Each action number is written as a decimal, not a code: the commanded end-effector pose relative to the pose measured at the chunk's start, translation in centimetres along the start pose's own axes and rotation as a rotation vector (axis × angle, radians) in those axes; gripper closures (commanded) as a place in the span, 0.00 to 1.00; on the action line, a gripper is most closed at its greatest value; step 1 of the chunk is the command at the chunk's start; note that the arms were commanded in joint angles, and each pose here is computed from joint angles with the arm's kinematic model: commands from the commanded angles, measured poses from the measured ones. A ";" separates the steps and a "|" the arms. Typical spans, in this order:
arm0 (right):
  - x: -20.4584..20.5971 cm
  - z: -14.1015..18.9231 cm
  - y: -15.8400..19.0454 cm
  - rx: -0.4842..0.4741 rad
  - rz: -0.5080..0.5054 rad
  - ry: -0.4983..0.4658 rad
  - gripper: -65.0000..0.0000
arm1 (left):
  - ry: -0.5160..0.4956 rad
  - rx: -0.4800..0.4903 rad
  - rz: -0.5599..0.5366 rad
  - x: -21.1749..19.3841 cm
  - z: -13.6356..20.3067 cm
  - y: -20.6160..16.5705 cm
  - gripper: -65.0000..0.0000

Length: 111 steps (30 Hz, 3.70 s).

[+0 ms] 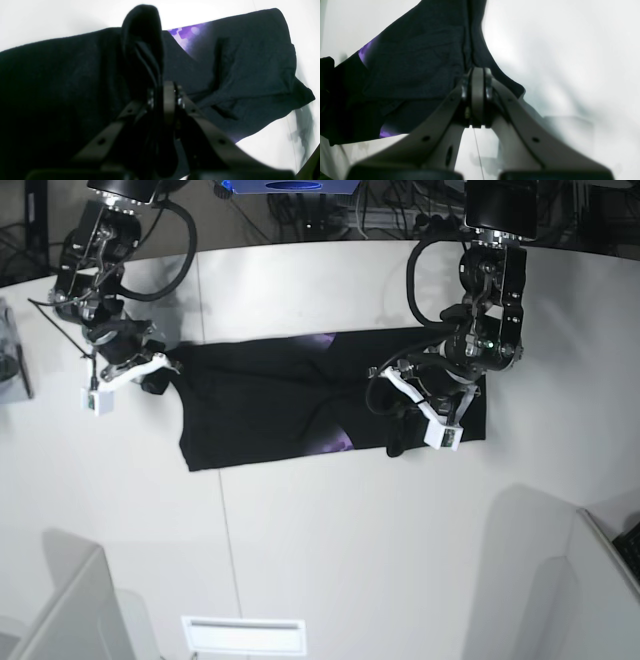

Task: Fold the T-shirt properly
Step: 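Grasp the strip end with the left gripper and fold it toward the right gripper, then move both grippers to the ends of the shortened black strip, then grasp the strip end with the right gripper and fold it toward the left gripper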

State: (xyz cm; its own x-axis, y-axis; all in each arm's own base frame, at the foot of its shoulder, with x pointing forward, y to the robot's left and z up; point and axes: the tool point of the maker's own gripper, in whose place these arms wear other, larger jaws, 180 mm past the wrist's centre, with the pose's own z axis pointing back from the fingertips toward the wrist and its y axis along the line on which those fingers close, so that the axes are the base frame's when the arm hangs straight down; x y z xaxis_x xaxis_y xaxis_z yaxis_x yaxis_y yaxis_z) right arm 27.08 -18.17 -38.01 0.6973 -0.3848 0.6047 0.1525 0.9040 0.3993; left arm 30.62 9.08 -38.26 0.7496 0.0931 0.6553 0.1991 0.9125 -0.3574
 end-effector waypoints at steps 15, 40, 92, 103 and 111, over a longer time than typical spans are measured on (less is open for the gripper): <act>1.3 0.3 0.3 0.012 0.017 -0.042 1.00 | -0.049 -0.019 -0.008 1.7 0.3 -0.5 0.99; 2.3 0.2 0.7 0.023 0.023 -0.059 1.00 | -0.054 -0.099 -0.082 2.2 0.1 -4.0 0.43; -0.9 -7.7 2.2 0.128 0.079 0.229 1.00 | -0.006 0.316 -0.097 -3.7 4.8 13.2 1.00; 3.0 -4.1 8.1 0.166 0.210 0.109 1.00 | -0.007 0.267 -0.115 -2.8 2.3 10.2 1.00; 2.9 -1.5 14.8 0.272 0.274 0.089 1.00 | -0.006 0.234 -0.156 -2.2 1.5 8.8 1.00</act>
State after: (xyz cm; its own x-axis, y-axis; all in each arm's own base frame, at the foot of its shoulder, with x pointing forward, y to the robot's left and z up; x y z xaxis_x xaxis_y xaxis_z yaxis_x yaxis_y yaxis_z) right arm 31.59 -5.92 -32.95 0.7792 -0.0943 0.6197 -0.2095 0.8926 0.3992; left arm 29.31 17.66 -42.65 0.7343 -0.0487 0.6770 0.1427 0.9862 -0.0838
